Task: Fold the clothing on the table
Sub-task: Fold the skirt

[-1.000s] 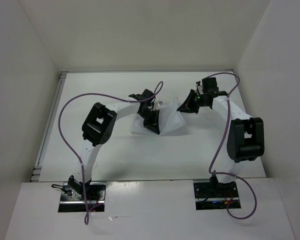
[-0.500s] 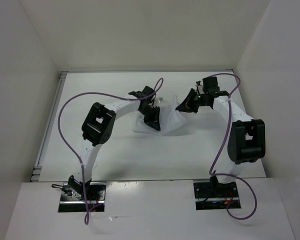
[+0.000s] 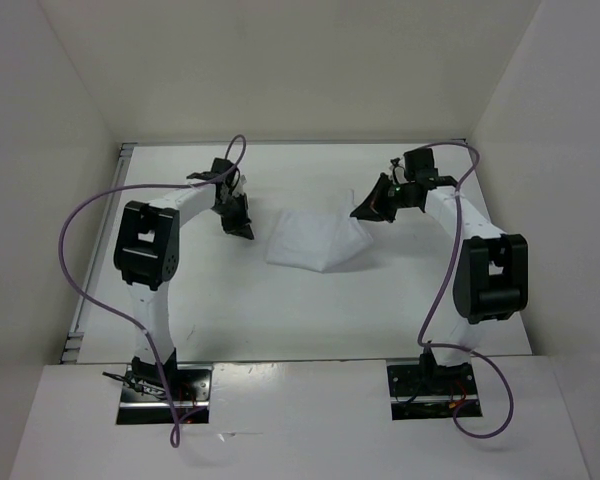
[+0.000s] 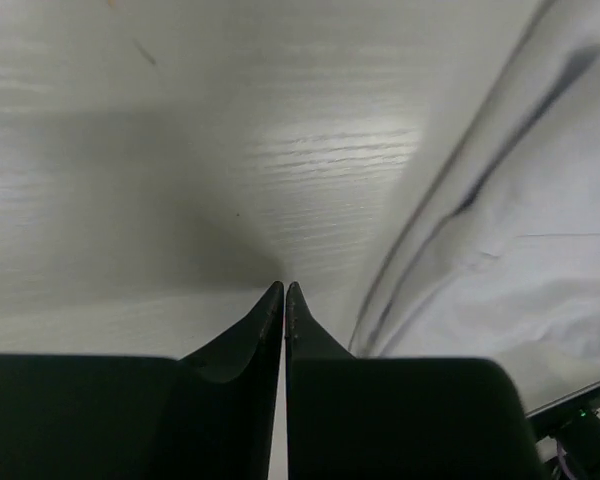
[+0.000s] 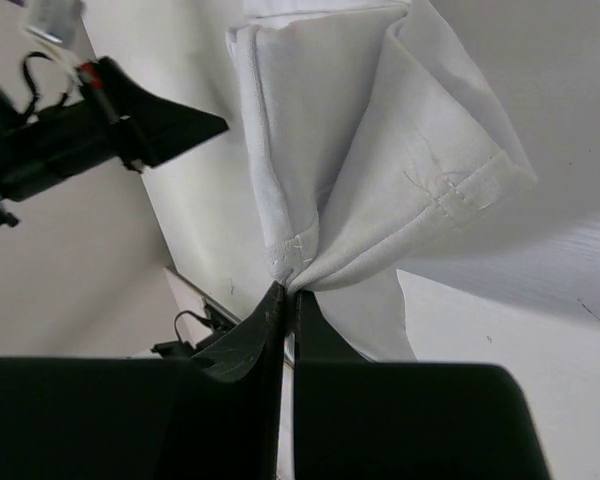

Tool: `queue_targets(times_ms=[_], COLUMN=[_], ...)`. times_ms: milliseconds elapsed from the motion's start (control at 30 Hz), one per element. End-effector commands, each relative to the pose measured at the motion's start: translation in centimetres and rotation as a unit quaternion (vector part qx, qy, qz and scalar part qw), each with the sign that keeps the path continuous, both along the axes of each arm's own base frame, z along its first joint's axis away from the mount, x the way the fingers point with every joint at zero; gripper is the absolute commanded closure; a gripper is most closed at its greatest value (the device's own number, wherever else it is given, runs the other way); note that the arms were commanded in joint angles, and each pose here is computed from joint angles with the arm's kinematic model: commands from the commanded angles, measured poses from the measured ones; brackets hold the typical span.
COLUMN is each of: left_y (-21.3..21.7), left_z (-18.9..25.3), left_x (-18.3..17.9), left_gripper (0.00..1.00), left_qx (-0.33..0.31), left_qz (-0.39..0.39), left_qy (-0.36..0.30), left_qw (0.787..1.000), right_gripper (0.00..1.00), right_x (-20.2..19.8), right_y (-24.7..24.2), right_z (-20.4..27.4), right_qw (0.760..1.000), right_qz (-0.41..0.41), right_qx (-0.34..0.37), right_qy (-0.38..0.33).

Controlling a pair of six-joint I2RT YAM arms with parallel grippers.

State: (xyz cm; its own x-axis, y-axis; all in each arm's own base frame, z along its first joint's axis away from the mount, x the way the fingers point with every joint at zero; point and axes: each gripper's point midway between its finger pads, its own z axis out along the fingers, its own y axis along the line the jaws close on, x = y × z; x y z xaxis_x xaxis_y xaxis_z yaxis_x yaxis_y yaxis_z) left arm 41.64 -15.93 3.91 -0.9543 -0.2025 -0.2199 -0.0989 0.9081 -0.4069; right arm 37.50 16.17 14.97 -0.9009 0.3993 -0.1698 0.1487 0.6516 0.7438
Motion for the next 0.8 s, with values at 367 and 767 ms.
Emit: queue_targets(times_ms=[367, 767], left_y=[-7.0, -8.5], left_z=[-1.2, -0.7], left_x=[-2.8, -3.2], left_gripper=[0.93, 0.93], left_qx=[-0.096, -0.107], left_qz=[-0.052, -0.067], left_qy=[0.038, 0.036], left_qw=[0.993, 0.991], right_gripper=[1.00, 1.00], right_x=[2.3, 3.5], right_y=[6.4, 13.0], right_z=[0.8, -1.1], right_qw=[0.998, 0.994], right_qz=[0.059, 0.102], right_qx=[0.023, 0.036], right_qy=[-0.012, 0.006])
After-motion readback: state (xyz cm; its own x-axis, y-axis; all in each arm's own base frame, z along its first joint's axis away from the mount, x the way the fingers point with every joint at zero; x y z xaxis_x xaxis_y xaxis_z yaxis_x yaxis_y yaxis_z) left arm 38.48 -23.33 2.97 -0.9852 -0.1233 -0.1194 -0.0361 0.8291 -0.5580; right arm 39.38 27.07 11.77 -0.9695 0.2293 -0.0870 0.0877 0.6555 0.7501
